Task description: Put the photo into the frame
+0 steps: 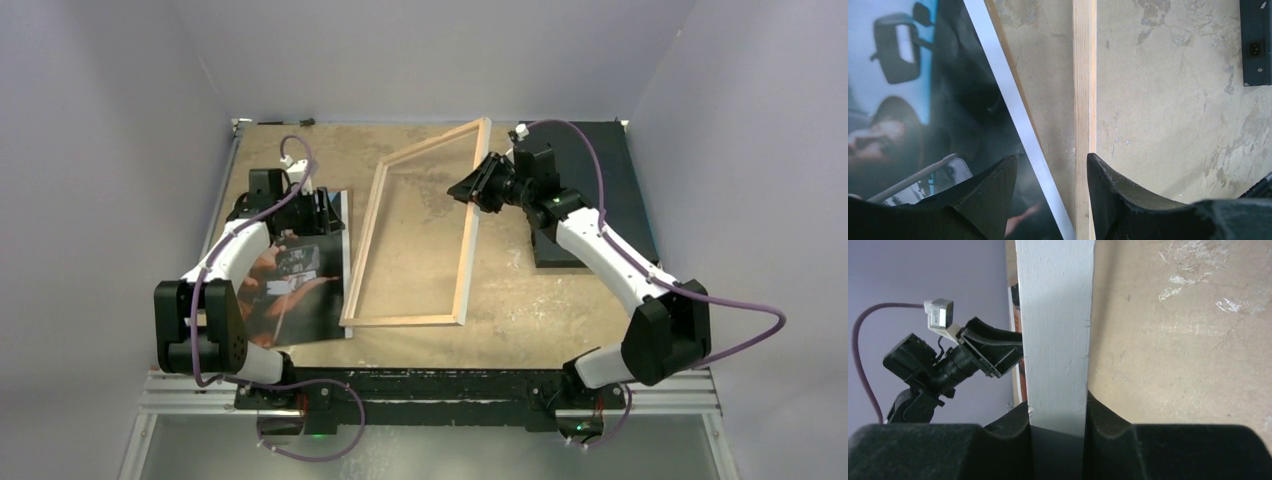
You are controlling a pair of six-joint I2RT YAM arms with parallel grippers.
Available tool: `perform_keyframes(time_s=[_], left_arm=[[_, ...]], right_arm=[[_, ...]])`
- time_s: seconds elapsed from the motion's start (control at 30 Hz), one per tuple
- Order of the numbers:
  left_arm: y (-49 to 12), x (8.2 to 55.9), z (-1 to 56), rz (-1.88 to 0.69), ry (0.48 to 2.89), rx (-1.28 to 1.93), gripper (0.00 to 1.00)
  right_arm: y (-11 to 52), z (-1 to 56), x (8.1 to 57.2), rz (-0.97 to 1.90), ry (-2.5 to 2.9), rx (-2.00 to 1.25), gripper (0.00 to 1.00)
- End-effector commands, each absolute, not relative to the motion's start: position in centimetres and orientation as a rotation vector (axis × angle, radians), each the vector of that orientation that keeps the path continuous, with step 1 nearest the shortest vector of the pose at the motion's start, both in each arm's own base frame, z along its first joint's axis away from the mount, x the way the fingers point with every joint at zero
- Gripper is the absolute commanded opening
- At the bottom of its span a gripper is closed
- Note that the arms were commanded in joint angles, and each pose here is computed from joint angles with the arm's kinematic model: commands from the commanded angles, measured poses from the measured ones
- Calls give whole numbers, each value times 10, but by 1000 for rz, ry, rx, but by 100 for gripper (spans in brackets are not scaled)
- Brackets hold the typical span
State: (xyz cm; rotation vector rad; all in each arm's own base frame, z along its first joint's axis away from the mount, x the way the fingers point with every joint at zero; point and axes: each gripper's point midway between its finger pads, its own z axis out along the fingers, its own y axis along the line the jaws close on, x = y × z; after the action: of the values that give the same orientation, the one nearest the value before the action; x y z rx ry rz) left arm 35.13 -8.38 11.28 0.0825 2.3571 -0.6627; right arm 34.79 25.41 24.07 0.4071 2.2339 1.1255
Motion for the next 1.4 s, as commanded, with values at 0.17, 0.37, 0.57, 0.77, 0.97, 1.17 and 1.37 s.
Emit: perform_keyframes(time_s=[0.17,0.37,0.57,0.77,0.97,1.17,1.37], left_arm=[[-62,361,124,-506,2341,198,52],[-9,363,81,-109,2439,308,50],[26,359,59,155,2464,386,48],[39,358,40,240,2503,395,46],[40,370,38,244,2492,370,46],[33,377,55,196,2469,344,45],[27,375,79,126,2444,355,44]], right_arm=[[247,235,365,1268,2294,130,0],[252,225,361,1428,2291,159,0],[254,232,368,1457,2290,164,0],[230,208,379,1263,2397,107,0],[210,166,384,1071,2456,84,2],[192,123,395,887,2472,87,11],[176,94,404,732,2486,71,21]])
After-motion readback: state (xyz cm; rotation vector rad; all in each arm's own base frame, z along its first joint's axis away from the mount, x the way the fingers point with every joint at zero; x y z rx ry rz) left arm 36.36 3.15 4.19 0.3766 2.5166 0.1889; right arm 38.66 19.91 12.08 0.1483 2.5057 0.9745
